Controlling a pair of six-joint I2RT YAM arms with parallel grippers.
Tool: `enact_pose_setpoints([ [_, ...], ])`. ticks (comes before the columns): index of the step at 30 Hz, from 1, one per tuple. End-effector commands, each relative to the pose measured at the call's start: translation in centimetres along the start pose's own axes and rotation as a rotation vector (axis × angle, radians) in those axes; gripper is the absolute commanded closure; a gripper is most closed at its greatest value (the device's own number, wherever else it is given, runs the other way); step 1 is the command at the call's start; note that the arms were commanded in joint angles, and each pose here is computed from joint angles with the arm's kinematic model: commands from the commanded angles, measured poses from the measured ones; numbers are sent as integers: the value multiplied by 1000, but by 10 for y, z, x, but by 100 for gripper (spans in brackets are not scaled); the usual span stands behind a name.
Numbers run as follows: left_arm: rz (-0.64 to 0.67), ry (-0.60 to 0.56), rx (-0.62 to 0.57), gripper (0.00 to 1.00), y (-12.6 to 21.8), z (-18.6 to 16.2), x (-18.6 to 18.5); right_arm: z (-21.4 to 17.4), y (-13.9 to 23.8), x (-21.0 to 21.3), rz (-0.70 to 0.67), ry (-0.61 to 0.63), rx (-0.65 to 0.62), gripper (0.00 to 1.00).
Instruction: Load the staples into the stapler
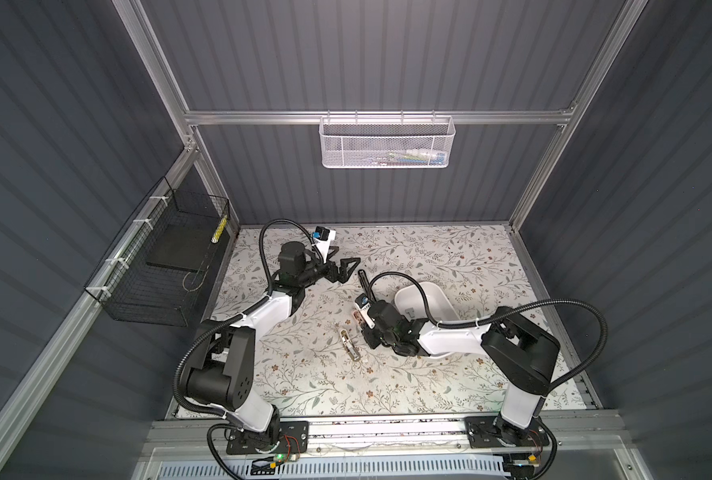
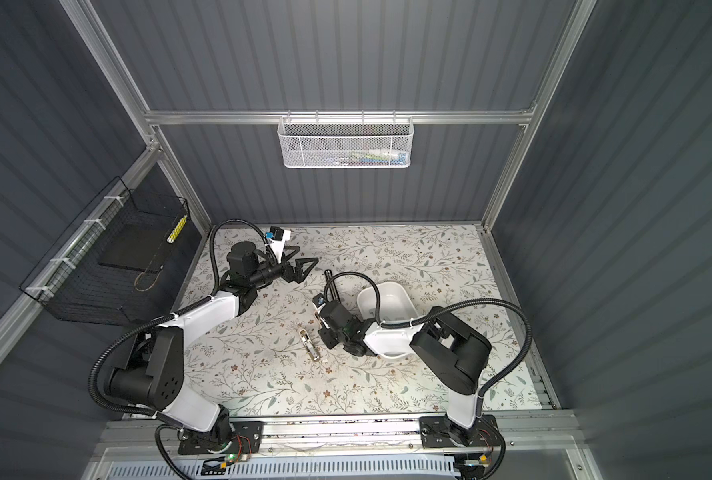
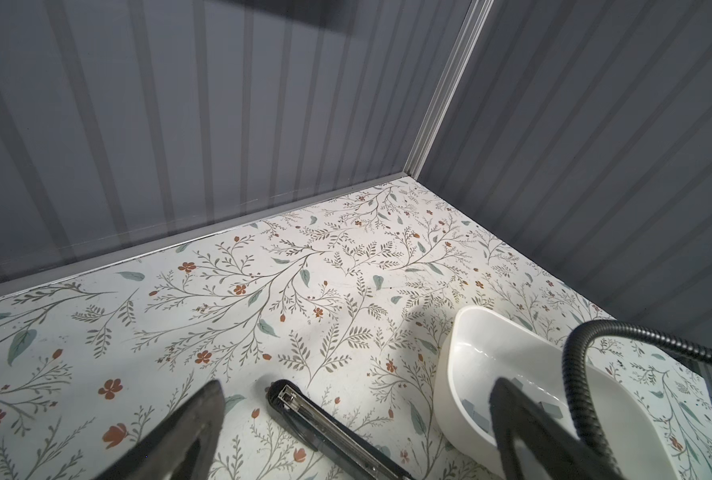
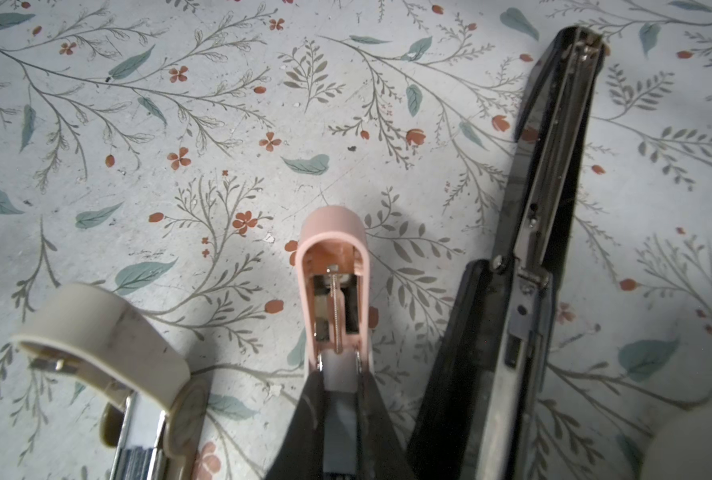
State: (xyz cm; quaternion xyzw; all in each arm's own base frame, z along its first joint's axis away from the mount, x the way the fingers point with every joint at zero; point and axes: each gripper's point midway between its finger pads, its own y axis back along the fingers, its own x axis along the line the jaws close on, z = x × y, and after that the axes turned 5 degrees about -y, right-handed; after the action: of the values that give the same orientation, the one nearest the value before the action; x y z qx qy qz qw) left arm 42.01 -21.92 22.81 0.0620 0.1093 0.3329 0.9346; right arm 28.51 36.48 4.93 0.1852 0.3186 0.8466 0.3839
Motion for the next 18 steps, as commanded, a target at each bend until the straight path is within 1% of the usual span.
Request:
enact_pose_setpoints([
  [1,3,-25,-21,0,6,8,-2,3,0,0,-8,9,-3,100],
  [18,1,-25,-21,1,6,8,-2,10,8,0,-11,26,-22,100],
])
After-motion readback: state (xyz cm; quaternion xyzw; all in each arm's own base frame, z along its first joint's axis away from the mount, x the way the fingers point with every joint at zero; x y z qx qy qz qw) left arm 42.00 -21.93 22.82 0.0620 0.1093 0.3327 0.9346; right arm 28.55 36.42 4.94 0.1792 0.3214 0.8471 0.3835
